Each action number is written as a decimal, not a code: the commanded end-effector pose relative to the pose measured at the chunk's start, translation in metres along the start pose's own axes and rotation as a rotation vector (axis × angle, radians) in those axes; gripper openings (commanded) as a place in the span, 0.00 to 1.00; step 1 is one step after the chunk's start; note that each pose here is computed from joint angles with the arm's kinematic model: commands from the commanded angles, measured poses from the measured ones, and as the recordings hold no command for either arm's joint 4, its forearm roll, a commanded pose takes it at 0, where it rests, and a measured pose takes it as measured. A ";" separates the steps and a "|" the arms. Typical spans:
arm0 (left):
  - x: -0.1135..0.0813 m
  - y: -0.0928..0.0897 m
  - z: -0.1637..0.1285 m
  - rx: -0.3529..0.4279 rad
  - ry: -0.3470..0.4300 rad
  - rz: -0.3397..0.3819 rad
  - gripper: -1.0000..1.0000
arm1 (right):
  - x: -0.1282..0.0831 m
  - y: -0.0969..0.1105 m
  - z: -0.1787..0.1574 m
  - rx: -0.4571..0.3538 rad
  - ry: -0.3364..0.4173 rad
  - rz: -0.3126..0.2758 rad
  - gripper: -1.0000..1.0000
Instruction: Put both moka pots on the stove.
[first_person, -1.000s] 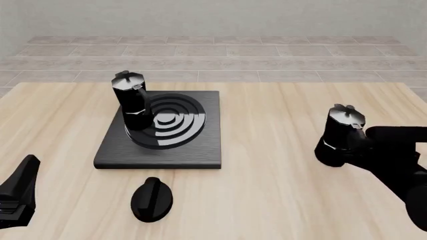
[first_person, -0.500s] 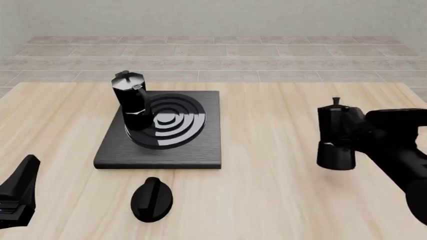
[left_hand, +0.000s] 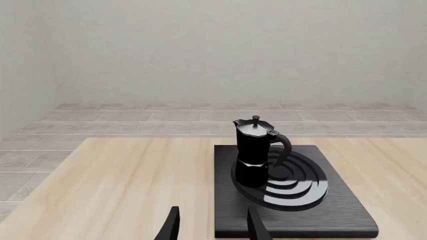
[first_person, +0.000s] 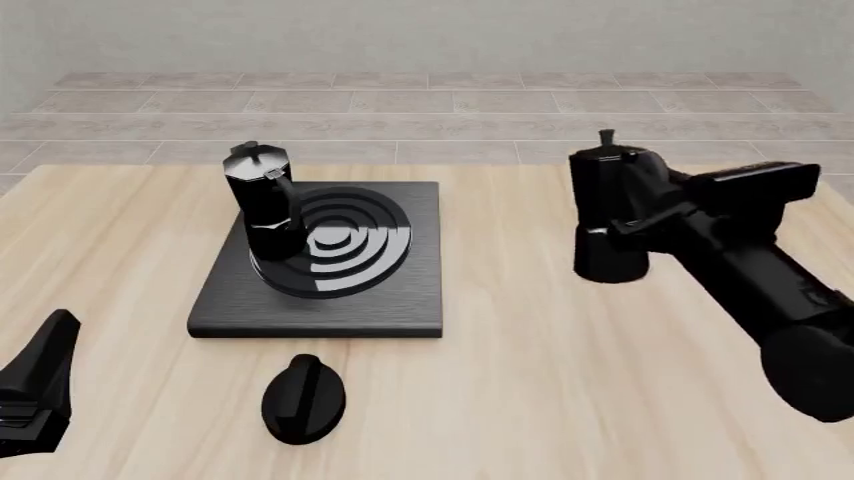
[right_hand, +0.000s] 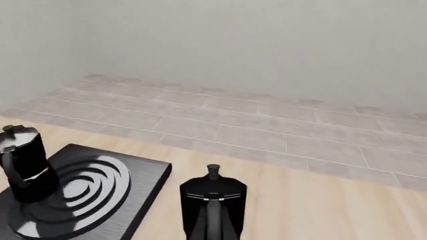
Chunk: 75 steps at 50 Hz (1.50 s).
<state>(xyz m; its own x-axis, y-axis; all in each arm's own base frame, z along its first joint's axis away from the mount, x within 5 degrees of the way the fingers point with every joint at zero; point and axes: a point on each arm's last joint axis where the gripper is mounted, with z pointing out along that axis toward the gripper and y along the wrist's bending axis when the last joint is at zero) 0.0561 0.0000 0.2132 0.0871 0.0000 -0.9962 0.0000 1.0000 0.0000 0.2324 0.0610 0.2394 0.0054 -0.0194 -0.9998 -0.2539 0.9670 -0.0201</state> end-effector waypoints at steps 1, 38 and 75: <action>0.000 0.000 0.000 0.000 0.000 0.000 1.00 | -0.024 0.031 0.014 -0.116 -0.170 -0.011 0.00; 0.000 0.000 0.000 0.000 0.000 0.000 1.00 | -0.017 0.108 0.101 -0.311 -0.295 0.123 0.00; 0.000 0.000 0.000 0.000 0.000 0.000 1.00 | 0.002 0.157 0.145 -0.402 -0.271 0.216 0.00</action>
<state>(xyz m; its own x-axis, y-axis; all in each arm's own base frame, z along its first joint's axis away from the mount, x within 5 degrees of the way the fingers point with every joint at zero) 0.0561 0.0000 0.2132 0.0871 0.0000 -0.9962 0.0000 1.0000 0.0000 0.3280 0.2356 0.2228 0.1303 0.2368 -0.9628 -0.6022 0.7903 0.1129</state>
